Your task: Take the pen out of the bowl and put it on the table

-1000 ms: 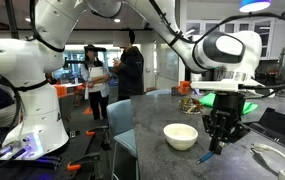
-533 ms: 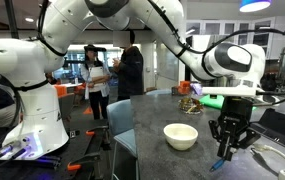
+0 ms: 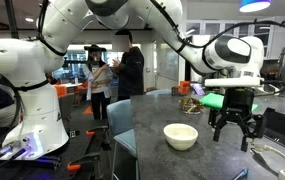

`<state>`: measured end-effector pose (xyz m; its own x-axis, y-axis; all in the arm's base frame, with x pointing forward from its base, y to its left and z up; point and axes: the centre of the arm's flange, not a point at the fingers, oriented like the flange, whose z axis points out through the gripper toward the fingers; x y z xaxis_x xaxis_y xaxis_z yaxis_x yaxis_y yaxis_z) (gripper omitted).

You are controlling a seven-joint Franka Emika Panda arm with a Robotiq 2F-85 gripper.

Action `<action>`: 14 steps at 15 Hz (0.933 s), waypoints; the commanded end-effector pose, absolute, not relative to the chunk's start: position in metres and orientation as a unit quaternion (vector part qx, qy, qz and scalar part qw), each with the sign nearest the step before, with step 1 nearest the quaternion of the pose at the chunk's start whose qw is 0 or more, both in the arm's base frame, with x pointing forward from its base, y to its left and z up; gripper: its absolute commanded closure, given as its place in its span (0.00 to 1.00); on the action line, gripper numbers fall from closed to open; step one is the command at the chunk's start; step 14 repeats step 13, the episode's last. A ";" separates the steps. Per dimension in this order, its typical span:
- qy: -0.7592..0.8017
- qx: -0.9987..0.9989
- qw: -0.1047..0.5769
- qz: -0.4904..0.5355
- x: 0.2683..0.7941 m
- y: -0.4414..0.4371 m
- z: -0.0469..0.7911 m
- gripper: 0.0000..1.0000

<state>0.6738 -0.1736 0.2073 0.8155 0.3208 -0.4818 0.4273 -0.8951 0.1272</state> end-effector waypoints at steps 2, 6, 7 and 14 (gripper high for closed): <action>0.195 0.961 0.077 -0.183 0.658 -0.151 0.253 0.00; 0.173 0.976 0.042 -0.121 0.647 -0.126 0.298 0.00; 0.173 0.978 0.031 -0.114 0.642 -0.123 0.308 0.00; 0.163 0.984 0.038 -0.059 0.608 -0.103 0.356 0.00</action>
